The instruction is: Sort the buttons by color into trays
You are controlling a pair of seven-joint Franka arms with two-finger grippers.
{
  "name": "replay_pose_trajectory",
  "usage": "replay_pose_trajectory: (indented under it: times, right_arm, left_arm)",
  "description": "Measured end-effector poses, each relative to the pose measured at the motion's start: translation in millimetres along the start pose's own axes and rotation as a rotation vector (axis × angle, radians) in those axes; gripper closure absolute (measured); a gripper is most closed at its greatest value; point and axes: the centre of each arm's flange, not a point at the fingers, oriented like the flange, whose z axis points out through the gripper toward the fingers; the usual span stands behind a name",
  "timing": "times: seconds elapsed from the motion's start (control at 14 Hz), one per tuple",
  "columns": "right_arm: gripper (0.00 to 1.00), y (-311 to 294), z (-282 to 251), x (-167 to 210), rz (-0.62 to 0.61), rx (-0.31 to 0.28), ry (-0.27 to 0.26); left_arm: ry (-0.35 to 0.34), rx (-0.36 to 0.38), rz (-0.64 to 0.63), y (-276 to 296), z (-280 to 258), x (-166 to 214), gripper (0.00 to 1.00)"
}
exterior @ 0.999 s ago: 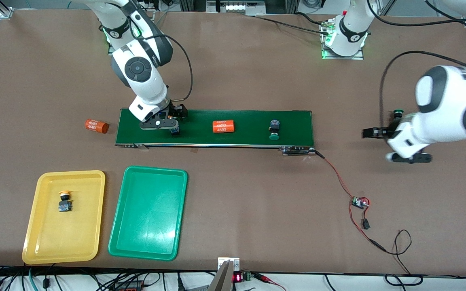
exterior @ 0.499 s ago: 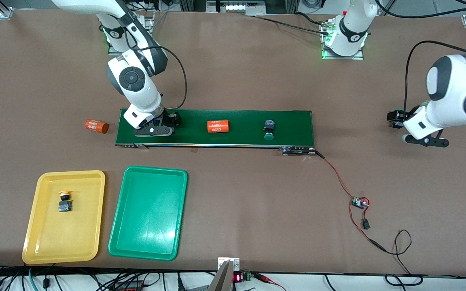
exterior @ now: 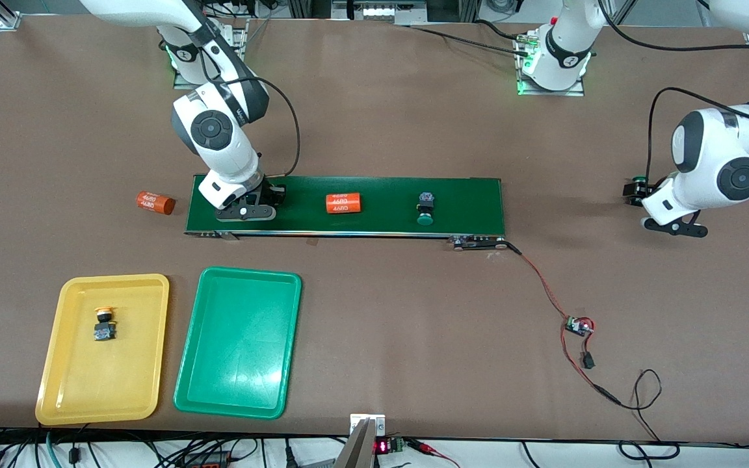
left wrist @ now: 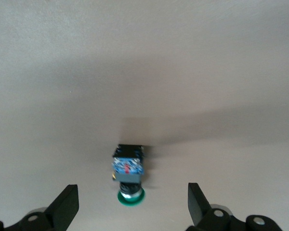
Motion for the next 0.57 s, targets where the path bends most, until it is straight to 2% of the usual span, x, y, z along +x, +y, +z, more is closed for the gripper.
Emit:
replay_pose_trajectory:
  times: [0.14,0.29,0.43,0.57]
  right_arm:
    - [0.59,8.5,-2.8,6.8,0.018,-0.002,0.01]
    - [0.59,27.7,-21.6,29.5,0.062,-0.007,0.044]
    - [0.59,58.4,-61.4,64.8,0.094,-0.03,0.069]
    - [0.59,105.1,-111.3,104.9,0.091,-0.049,0.117]
  left_arm:
    - [-0.004,-0.01,0.021,-14.2,27.6,0.6,0.0]
    - [-0.024,-0.025,0.028,-23.9,48.7,-2.1,0.0]
    - [-0.033,-0.047,0.024,-29.8,61.1,-4.8,0.0]
    - [-0.013,-0.079,0.035,-31.5,70.6,-3.1,0.0]
